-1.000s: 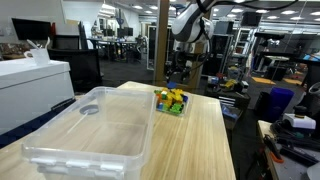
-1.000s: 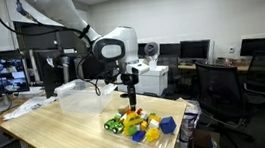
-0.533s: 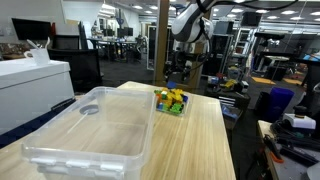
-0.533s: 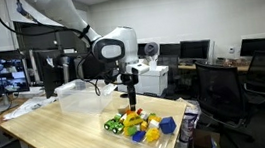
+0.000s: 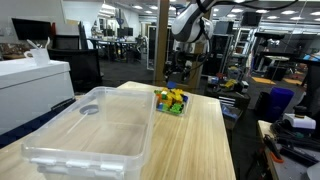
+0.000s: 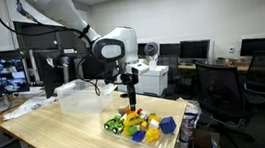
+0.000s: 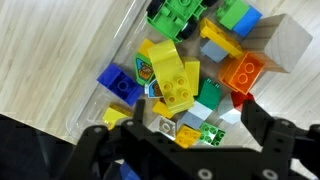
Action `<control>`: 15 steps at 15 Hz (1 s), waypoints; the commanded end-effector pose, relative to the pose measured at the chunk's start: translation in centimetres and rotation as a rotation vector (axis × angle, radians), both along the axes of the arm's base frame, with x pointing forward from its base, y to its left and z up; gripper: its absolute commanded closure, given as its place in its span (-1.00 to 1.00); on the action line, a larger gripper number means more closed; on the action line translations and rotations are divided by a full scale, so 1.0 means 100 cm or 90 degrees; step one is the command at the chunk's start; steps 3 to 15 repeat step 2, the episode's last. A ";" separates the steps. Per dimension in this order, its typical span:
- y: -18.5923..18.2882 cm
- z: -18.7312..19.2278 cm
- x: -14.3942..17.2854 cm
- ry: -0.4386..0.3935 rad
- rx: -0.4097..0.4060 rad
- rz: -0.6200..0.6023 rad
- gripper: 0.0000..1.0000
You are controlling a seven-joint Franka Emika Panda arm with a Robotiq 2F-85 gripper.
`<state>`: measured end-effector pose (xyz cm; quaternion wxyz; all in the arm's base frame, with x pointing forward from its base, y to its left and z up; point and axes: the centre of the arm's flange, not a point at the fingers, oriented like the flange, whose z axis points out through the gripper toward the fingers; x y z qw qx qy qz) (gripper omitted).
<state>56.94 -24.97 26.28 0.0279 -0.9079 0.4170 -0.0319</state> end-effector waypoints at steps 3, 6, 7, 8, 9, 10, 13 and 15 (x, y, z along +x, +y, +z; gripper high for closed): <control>0.000 0.000 0.000 0.000 0.000 0.000 -0.95; 0.000 0.000 0.000 0.000 0.000 0.000 -0.95; 0.000 0.000 0.000 0.000 0.000 0.000 -0.95; 0.000 0.000 0.000 0.000 0.000 0.000 -0.95; 0.000 0.000 0.000 0.000 0.000 0.000 -0.95; 0.000 0.000 0.000 0.000 0.000 0.000 -0.95; 0.000 0.000 0.000 0.000 0.000 0.000 -0.95; 0.000 0.000 0.000 0.000 0.000 0.000 -0.95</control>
